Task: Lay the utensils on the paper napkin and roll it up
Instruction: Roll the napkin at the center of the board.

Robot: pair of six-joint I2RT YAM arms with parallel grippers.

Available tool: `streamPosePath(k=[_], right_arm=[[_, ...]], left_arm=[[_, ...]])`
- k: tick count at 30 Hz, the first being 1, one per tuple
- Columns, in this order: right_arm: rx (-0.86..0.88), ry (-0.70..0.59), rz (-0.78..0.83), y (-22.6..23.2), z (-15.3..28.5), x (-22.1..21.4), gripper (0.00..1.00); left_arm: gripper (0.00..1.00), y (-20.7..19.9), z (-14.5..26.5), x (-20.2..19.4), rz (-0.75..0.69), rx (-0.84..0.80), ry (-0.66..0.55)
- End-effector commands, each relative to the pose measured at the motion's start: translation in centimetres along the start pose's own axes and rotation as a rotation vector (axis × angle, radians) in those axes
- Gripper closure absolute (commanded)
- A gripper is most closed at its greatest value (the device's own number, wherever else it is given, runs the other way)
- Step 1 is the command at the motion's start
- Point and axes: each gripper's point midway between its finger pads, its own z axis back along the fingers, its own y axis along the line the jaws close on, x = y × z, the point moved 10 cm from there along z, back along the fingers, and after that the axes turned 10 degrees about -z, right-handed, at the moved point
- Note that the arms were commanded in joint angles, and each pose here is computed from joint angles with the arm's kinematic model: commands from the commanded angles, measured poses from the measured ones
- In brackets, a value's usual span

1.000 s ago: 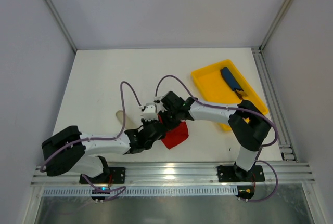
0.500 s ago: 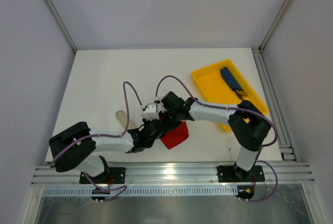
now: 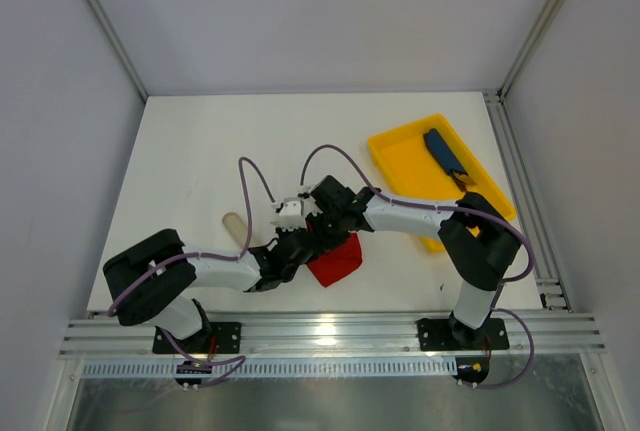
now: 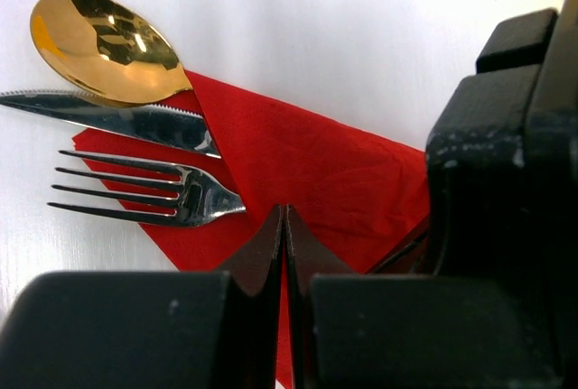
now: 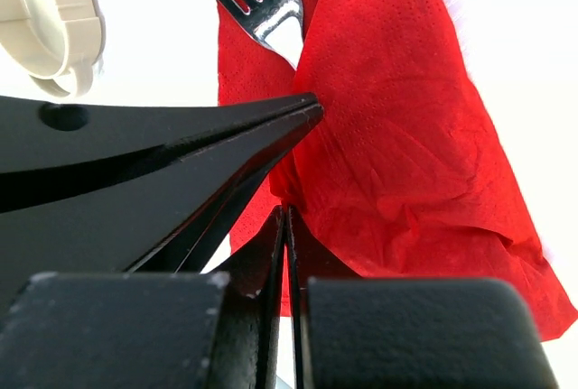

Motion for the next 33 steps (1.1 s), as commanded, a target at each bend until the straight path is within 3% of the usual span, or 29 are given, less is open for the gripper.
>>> streamPosePath(k=[1,8,21,24,33], right_arm=[[0.035,-0.020,0.025,0.7,0.3,0.2,0.95],[0.032,-0.038,0.021,0.8,0.8,0.2,0.79],[0.001,-0.156,-0.054,-1.2,5.2,1.1,0.73],[0.007,-0.166,-0.102,-2.7,5.5,1.6,0.74],[0.099,-0.167,-0.194,-5.1,4.3,2.8,0.96]], left_arm=[[1.00,-0.1,0.0,0.1,0.034,-0.014,-0.015],[1.00,0.5,0.5,-0.3,0.046,-0.013,0.006],[1.00,0.4,0.6,-0.4,0.048,-0.026,0.017],[1.00,0.2,0.7,-0.2,0.046,-0.042,0.019],[1.00,-0.3,1.2,0.7,0.038,-0.089,0.010]])
